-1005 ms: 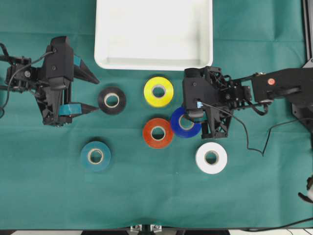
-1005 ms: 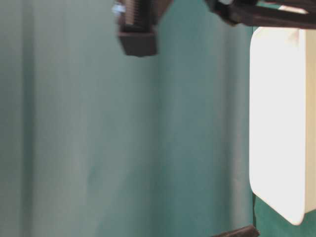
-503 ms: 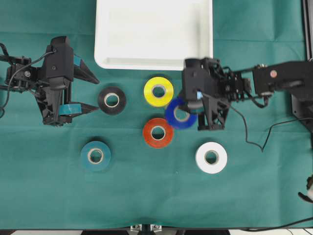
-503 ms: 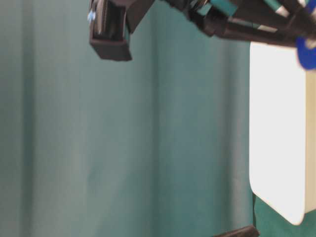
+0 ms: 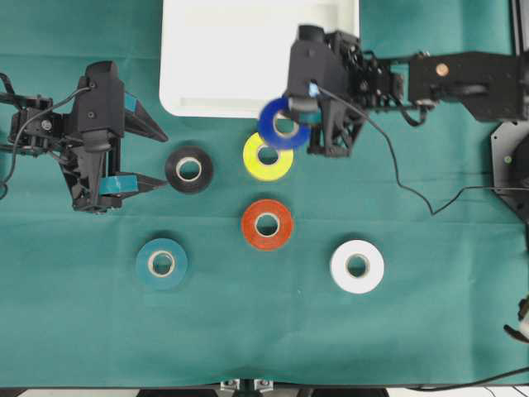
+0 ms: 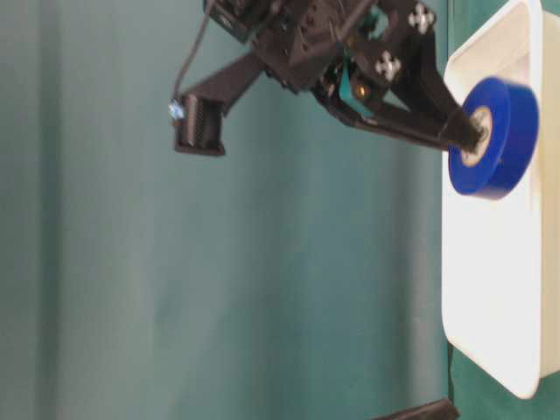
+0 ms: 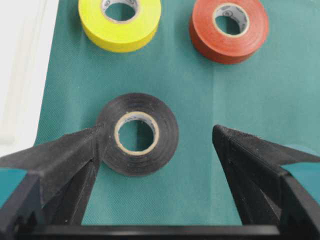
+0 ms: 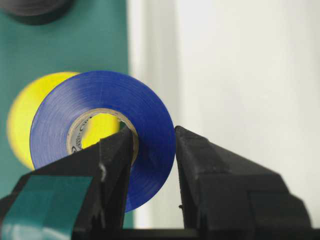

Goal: Put the tape alternately from left to right into the white case.
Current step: 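Lift the blue roll and place it in the white tray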

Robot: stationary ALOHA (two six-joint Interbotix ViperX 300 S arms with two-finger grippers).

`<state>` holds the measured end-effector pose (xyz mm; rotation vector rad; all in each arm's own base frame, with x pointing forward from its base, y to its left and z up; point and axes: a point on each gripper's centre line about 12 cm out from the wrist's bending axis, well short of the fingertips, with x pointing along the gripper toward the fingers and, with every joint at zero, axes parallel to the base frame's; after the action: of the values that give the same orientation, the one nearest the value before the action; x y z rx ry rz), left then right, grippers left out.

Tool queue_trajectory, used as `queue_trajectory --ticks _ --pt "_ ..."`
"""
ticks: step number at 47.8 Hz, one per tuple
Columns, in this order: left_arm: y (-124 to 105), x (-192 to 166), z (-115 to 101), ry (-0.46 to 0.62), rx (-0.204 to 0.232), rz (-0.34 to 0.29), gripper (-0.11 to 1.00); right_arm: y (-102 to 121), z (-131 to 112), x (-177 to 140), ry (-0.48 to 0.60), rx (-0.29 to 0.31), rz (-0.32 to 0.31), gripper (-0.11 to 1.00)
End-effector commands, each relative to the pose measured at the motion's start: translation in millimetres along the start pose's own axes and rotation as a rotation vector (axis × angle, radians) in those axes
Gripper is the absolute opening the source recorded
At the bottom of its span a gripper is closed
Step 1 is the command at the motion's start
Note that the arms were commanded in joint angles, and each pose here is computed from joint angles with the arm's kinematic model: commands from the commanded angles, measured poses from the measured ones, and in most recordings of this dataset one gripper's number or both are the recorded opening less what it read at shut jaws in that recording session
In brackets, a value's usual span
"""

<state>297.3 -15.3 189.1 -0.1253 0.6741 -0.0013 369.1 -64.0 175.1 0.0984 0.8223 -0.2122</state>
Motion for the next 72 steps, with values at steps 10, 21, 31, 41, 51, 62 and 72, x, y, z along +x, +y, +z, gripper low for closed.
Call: queue_trajectory --ticks 10,21,31,41,51,62,72 --pt "1.6 6.1 -3.9 0.009 -0.004 0.004 0.57 -34.7 30.8 9.3 -0.055 0.001 -0.073 0.25" --pt "1.8 9.2 -5.6 0.021 -0.002 0.006 0.57 -69.7 35.8 22.7 -0.057 0.037 -0.133 0.25" --pt "1.9 8.9 -6.3 0.021 -0.002 0.006 0.57 -100.3 37.5 29.3 -0.093 0.083 -0.172 0.25" --pt "2.0 8.9 -7.0 0.022 -0.002 0.006 0.57 -128.0 31.3 34.7 -0.103 0.125 -0.210 0.25" --pt "2.0 8.9 -7.0 0.022 -0.002 0.006 0.57 -140.5 30.0 37.7 -0.134 0.142 -0.223 0.25" --pt "1.8 9.2 -5.4 0.019 -0.002 0.006 0.57 -142.4 29.5 38.3 -0.136 0.143 -0.225 0.25" --pt "1.8 9.6 -5.5 0.019 -0.002 0.006 0.57 -142.4 29.3 38.3 -0.135 0.144 -0.225 0.25"
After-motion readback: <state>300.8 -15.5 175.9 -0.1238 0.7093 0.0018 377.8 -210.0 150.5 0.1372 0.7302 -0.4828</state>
